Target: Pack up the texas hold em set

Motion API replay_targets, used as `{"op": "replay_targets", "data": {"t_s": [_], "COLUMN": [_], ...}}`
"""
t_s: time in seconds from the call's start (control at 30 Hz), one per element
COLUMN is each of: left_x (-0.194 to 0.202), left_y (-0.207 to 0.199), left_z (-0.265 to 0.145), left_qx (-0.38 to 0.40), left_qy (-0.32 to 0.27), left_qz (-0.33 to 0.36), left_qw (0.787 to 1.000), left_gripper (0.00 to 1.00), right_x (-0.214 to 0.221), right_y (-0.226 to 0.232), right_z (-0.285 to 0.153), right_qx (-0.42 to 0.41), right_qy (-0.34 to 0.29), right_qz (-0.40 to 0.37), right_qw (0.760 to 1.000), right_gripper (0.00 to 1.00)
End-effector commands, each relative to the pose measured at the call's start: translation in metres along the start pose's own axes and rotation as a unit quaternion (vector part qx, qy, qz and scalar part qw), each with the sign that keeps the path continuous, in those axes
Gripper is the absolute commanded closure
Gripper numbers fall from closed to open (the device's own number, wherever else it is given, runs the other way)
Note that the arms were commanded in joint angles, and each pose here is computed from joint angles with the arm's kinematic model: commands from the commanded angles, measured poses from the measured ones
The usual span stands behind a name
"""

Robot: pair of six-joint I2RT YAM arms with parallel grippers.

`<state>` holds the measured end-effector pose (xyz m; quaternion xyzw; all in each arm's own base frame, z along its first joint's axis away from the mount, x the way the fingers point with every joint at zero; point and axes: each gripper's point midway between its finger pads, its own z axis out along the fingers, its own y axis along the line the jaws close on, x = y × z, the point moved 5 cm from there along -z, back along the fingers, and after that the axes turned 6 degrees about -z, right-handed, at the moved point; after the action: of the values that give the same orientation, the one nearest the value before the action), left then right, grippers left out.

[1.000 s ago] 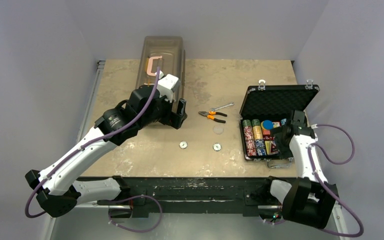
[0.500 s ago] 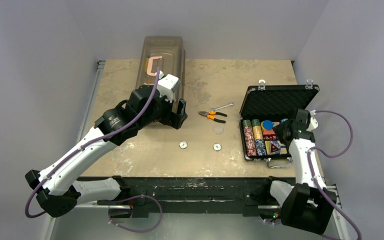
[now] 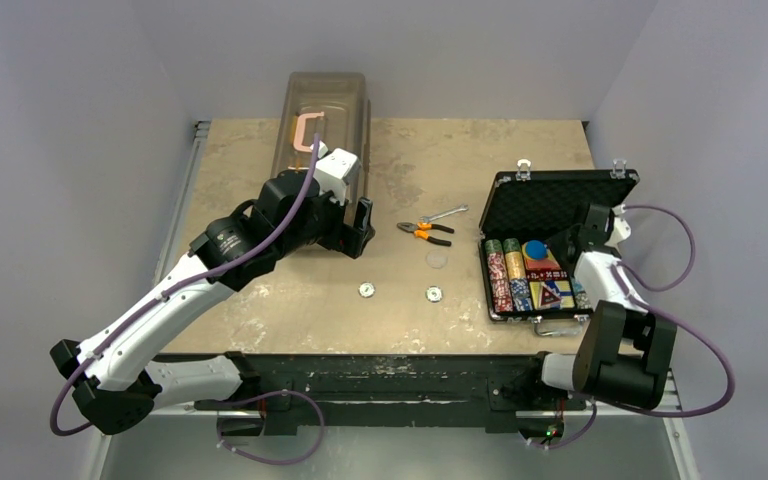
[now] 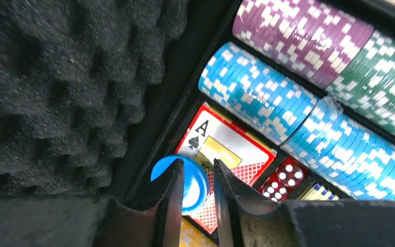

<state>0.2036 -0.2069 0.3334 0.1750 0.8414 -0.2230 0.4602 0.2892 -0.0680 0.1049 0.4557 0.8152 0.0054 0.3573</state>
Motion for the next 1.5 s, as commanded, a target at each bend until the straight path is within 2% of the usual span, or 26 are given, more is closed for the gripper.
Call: {"op": "replay_targets", "data": {"t_s": [0.0,0.1,0.2,0.4,0.53,0.7,0.83,0.93,1.07,1.23,1.33,1.47], "left_x": [-0.014,-0.014,-0.013,-0.013,-0.012,-0.012,-0.010,-0.010,-0.010,-0.010,-0.010,-0.009], "left_y": [-0.005,-0.005,-0.005,-0.004,-0.004,-0.005,-0.005,-0.004,-0.003,-0.004,-0.003,-0.001], "left_z": [-0.006,-0.005,-0.004,-0.003,-0.002,-0.001,0.002,0.002,0.002,0.002,0.003,0.004], "left_qx": [0.009,0.009,0.009,0.006,0.007,0.007,0.007,0.003,0.001,0.002,-0.003,-0.010], "left_qy": [-0.023,-0.021,-0.020,-0.019,-0.016,-0.014,-0.010,-0.010,-0.010,-0.010,-0.010,-0.011], "left_qz": [0.002,0.002,0.002,0.003,0.003,0.003,0.002,0.002,0.003,0.002,0.004,0.005], "left_qw": [1.000,1.000,1.000,1.000,1.000,1.000,1.000,1.000,1.000,1.000,1.000,1.000], "left_gripper": [0.13,0.13,0.13,0.13,0.13,0.13,0.13,0.13,0.13,0.13,0.13,0.13], "right_x": [-0.031,-0.026,-0.018,-0.005,0.004,0.005,-0.016,-0.041,-0.034,0.047,0.097,0.150], "right_y": [0.010,0.009,0.013,0.024,0.021,0.025,0.022,0.013,0.033,0.080,0.094,0.118], "right_z": [0.001,0.008,0.015,0.019,0.012,0.001,-0.009,-0.027,-0.058,-0.106,-0.129,-0.147], "right_qx": [-0.002,-0.004,-0.021,-0.074,-0.081,-0.107,-0.080,-0.022,-0.035,-0.138,-0.197,-0.241], "right_qy": [-0.059,-0.049,-0.025,0.011,0.026,0.026,-0.016,-0.073,-0.096,-0.064,-0.063,-0.062], "right_qz": [0.001,0.001,0.006,0.006,0.011,0.011,-0.024,-0.059,-0.122,-0.236,-0.306,-0.424], "right_qw": [0.998,0.999,0.999,0.997,0.996,0.994,0.996,0.995,0.987,0.960,0.930,0.871], "right_gripper": [0.72,0.71,0.65,0.63,0.63,0.63,0.62,0.51,0.34,0.18,0.02,0.01]}}
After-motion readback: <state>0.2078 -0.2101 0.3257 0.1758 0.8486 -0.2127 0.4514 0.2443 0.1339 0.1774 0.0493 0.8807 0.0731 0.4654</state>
